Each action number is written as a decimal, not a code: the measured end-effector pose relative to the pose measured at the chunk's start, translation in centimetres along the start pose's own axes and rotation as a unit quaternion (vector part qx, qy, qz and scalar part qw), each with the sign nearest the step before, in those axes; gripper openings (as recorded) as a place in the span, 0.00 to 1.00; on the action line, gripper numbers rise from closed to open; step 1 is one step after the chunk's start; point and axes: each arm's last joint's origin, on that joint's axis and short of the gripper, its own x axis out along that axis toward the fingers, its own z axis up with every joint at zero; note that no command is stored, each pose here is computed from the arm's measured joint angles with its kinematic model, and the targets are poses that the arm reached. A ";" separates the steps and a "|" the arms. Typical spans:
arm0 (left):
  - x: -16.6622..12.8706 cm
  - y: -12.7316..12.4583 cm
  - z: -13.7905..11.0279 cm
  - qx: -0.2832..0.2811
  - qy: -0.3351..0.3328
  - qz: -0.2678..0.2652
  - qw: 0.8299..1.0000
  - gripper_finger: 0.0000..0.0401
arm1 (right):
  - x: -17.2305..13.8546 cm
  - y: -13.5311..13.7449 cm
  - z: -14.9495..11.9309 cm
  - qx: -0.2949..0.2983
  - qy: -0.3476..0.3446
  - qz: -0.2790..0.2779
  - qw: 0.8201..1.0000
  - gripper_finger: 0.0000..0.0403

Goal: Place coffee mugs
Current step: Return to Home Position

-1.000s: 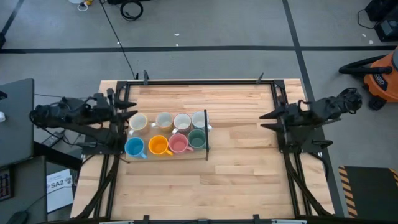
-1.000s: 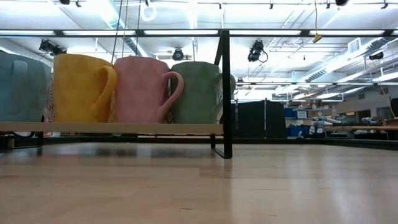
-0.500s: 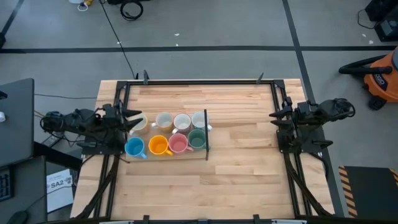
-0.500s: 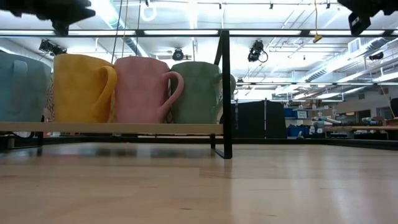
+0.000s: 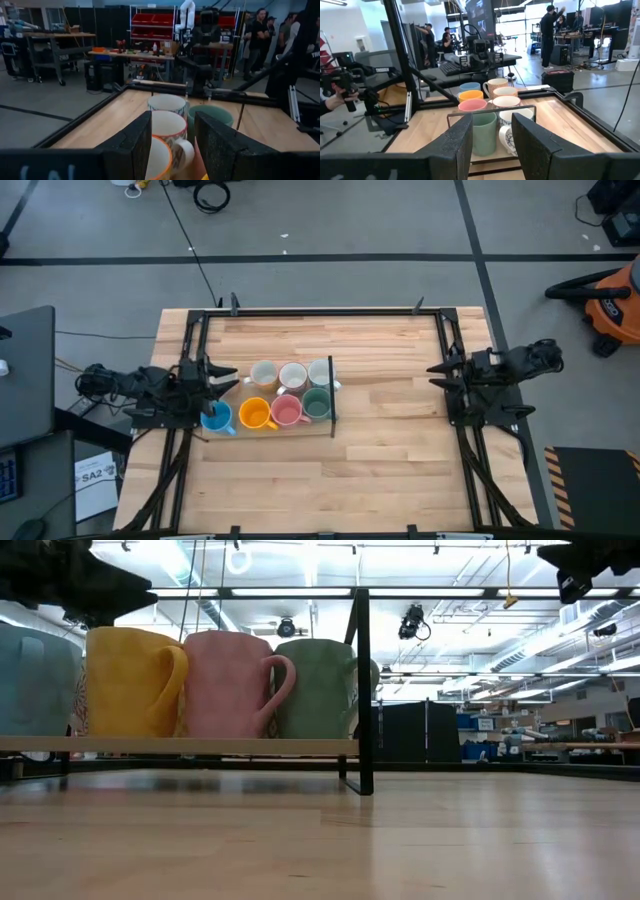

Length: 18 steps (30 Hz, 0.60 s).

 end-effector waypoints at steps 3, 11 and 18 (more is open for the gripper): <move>0.2 -0.1 -0.7 0.000 0.001 0.001 1.000 0.39 | 0.6 0.2 -0.9 -0.003 -0.001 -0.001 1.000 0.35; 0.8 -0.4 -2.3 0.012 -0.031 0.000 0.999 0.39 | 2.2 0.8 -3.4 -0.006 -0.024 0.000 1.000 0.35; 0.9 -0.4 -2.5 0.020 -0.041 0.001 0.999 0.39 | 3.0 1.1 -5.1 -0.003 -0.041 0.001 0.999 0.35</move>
